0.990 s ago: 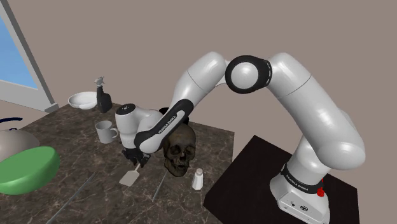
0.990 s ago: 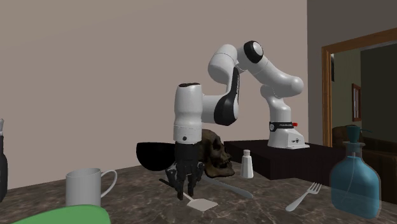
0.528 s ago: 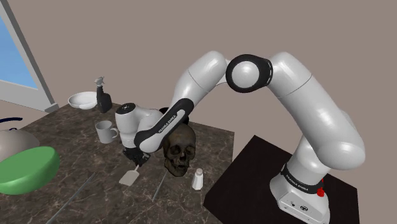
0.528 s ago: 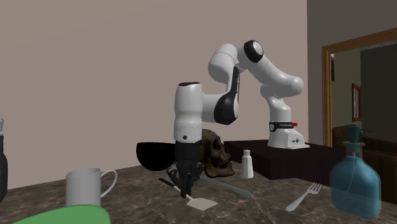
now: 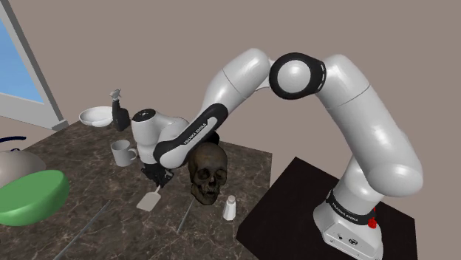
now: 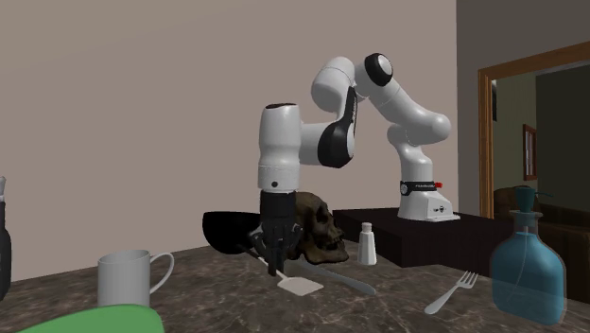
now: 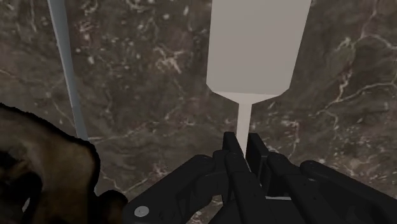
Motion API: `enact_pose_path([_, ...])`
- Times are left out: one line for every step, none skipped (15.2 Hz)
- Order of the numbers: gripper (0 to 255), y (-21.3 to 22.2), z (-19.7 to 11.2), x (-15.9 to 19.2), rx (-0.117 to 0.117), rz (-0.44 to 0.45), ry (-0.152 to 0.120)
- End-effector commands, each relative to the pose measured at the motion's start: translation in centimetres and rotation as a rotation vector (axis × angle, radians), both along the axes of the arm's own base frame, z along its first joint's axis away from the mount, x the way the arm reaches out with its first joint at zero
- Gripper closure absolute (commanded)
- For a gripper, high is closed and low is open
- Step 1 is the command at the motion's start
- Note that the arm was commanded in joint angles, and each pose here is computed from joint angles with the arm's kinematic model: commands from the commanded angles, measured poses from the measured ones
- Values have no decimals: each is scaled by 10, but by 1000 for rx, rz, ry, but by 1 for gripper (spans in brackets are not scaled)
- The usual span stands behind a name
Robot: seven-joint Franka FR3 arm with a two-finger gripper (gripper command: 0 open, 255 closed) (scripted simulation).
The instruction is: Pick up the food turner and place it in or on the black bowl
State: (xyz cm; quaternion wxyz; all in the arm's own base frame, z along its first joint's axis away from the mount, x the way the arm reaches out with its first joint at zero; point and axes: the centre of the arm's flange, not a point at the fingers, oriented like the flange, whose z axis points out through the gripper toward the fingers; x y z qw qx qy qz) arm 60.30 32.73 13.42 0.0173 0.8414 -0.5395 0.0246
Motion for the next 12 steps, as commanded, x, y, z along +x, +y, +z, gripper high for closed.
enact_pose_path([255,-1,11,-1,0,0,0])
enact_pose_path([255,-1,17,-1,0,0,0])
enact_pose_path([255,-1,22,-1,0,0,0])
enact_pose_path([255,-1,27,-1,0,0,0])
enact_pose_path([255,-1,32,-1,0,0,0])
enact_pose_path([255,-1,38,-1,0,0,0])
enact_pose_path([255,-1,43,-1,0,0,0])
enact_pose_path([255,-1,48,-1,0,0,0])
enact_pose_path([255,-1,54,-1,0,0,0])
enact_pose_path([255,-1,59,-1,0,0,0])
enact_pose_path([255,-1,64,-1,0,0,0])
enact_pose_path([255,-1,69,-1,0,0,0])
